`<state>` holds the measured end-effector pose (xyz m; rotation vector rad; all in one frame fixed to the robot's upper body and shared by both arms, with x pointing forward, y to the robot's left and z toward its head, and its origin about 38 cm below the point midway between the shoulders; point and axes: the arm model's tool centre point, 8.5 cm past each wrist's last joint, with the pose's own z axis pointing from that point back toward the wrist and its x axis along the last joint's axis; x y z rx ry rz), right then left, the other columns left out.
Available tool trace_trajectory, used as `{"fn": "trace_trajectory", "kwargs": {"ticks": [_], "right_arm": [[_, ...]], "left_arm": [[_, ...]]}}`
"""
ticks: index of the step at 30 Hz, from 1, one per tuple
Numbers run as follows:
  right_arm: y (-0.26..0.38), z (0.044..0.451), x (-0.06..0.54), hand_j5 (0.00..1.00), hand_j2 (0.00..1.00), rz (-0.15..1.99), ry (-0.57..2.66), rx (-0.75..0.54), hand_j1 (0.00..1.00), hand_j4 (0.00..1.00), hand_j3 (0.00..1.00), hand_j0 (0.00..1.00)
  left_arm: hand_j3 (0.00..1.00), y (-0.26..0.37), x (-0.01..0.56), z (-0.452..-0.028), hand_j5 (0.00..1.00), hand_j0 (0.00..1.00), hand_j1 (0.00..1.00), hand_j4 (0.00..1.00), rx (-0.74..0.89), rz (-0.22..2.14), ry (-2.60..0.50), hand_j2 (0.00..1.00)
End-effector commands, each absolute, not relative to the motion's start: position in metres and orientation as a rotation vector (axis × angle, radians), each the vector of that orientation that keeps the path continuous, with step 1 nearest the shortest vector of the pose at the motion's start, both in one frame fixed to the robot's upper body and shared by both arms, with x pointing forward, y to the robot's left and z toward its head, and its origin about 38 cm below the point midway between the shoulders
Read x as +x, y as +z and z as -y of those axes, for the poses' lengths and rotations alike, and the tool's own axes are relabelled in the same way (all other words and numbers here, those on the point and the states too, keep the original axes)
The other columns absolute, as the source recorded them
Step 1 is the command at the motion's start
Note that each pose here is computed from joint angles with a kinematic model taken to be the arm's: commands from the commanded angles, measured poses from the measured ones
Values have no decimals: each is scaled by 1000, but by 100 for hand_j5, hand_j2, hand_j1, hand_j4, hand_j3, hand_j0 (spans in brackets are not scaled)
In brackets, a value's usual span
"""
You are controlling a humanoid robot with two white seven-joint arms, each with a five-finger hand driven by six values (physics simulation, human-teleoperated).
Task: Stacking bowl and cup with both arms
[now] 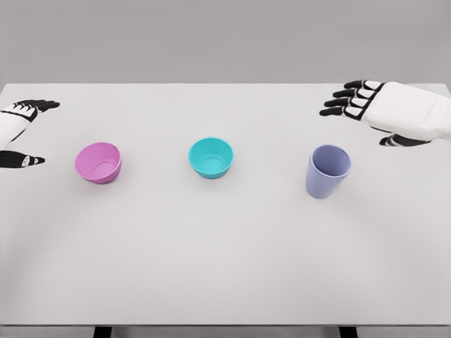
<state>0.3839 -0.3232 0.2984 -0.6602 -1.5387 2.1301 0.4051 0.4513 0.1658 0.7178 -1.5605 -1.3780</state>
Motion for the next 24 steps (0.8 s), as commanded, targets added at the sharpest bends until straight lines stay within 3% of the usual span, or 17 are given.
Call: {"fn": "trace_trajectory", "kwargs": {"ticks": [1,5,7,8,11,15,24], "right_arm": [[298,323,384,100,100,1539,2128,-652,100,100,100,100],[306,326,382,100,100,1585,2090,-631,100,100,100,100],[325,346,381,100,100,1594,2038,-692,100,100,100,100],[332,381,389,100,100,1555,1937,-755,100,100,100,100],[326,480,398,100,100,1495,1588,-782,100,100,100,100],[322,448,388,100,100,1533,1683,-746,100,100,100,100],[288,418,384,100,100,1506,1778,-621,100,100,100,100]], "left_arm": [[100,167,405,-452,100,100,100,100,719,1565,-1371,100],[100,173,408,-452,100,100,100,100,726,1578,-1364,100],[100,178,409,-452,100,100,100,100,733,1582,-1370,100],[99,186,413,-445,99,99,99,99,717,1578,-1412,99],[99,185,411,-444,99,99,99,99,585,1541,-1420,99],[99,189,406,-444,99,99,99,99,524,1498,-1477,99],[100,220,383,-417,100,100,100,100,111,1384,-1679,100]]}}
